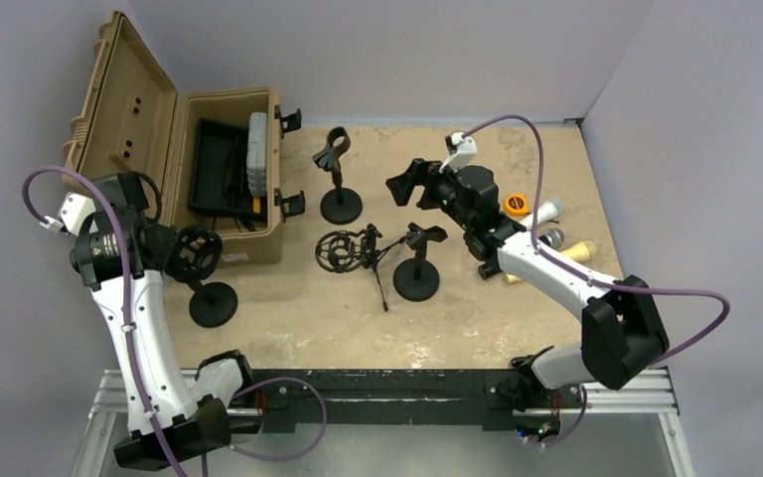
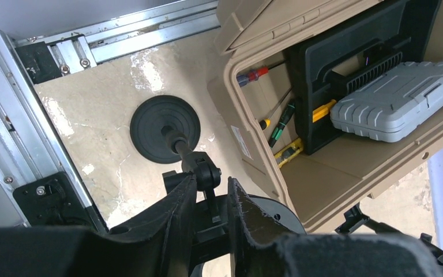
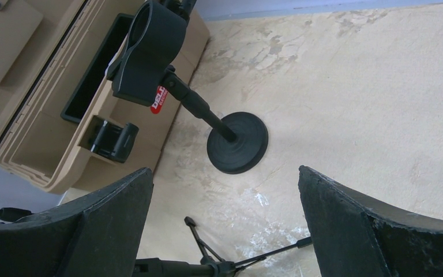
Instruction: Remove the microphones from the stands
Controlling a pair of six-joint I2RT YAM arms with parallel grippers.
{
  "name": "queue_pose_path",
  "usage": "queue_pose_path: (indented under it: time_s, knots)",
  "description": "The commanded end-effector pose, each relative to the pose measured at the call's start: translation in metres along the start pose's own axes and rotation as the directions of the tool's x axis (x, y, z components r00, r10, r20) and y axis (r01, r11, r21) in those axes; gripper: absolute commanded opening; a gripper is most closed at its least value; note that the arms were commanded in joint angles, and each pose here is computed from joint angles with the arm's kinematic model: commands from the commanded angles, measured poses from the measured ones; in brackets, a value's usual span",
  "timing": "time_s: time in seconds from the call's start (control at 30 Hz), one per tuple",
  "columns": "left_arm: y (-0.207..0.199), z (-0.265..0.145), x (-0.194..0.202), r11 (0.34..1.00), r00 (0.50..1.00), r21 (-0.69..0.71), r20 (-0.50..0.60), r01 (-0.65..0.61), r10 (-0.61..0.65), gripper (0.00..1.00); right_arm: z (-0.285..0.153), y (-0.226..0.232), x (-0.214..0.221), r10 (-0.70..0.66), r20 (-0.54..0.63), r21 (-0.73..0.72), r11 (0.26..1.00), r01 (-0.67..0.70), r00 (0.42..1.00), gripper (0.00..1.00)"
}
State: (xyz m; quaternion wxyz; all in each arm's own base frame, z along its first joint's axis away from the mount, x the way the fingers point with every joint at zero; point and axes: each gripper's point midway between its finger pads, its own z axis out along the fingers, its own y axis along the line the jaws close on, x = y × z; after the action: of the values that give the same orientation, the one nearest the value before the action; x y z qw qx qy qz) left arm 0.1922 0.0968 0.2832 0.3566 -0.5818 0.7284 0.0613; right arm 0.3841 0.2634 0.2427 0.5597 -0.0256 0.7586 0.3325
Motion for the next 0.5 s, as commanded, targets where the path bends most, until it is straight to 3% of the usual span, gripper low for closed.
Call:
queue_pose_path:
  time_s: [0.0,0.47]
  knots:
    - [0.017,0.012,0.011,0.996,0.999,-0.087,-0.023,-0.024,0.022,0.25,0.003,0.017,-0.023,-0.007,0.062,-0.05,0.999,0.01,0.998,0.95]
    - [0.05,0.044,0.047,0.975,0.993,-0.209,-0.103,-0.08,0.06,0.22,0.006,0.016,-0.023,-0.014,0.057,-0.042,0.999,0.016,0.998,0.95]
